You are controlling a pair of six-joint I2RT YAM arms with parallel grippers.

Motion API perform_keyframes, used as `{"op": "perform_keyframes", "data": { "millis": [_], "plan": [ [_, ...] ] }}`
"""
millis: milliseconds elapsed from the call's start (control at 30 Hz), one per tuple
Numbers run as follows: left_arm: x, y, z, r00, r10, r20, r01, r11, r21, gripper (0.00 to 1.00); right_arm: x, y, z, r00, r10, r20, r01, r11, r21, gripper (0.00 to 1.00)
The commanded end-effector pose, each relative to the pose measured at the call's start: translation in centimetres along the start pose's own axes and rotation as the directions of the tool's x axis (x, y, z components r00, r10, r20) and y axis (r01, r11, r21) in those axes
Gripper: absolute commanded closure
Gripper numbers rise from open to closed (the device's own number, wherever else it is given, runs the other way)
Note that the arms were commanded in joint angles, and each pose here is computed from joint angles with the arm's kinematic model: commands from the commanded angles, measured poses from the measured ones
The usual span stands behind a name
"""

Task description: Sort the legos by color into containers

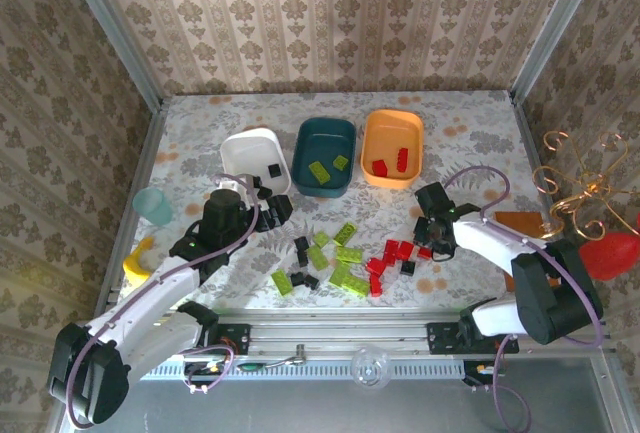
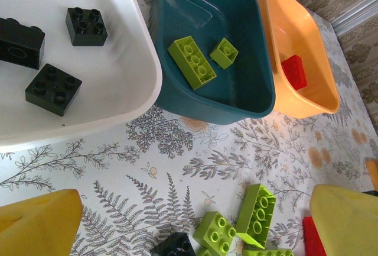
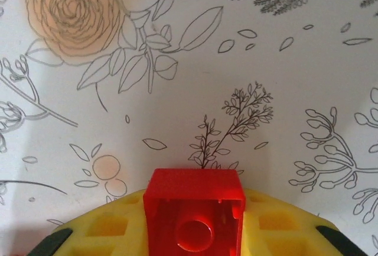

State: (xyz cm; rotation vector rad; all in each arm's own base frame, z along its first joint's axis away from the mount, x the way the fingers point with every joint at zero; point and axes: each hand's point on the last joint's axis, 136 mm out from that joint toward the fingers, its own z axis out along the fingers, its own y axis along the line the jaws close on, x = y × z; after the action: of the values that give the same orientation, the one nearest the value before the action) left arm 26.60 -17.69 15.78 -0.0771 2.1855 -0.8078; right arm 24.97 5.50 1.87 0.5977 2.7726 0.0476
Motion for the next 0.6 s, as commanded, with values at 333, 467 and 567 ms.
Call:
{"op": "perform_keyframes", "data": {
  "millis": [333, 467, 567],
  "plan": [
    [1.6, -0.9, -0.3, 1.000, -0.018, -0.022, 0.019, 0.999, 0.047, 0.00, -12.6, 10.2, -10.7, 0.902, -0.040, 0.429, 0.156, 0.958, -0.239, 0.75],
    [2.8, -0.8, -0.2, 0.999, -0.007, -0.052, 0.008, 0.999, 0.032, 0.00, -16.6, 14.0, -9.1, 0.891, -0.064, 0.450, 0.184, 0.956, -0.227, 0.75],
    [3.5, -1.0, -0.4, 0.997, -0.006, -0.076, 0.008, 0.999, 0.035, 0.00, -19.4, 16.1, -7.0, 0.899, -0.086, 0.430, 0.180, 0.967, -0.182, 0.74]
  ]
}}
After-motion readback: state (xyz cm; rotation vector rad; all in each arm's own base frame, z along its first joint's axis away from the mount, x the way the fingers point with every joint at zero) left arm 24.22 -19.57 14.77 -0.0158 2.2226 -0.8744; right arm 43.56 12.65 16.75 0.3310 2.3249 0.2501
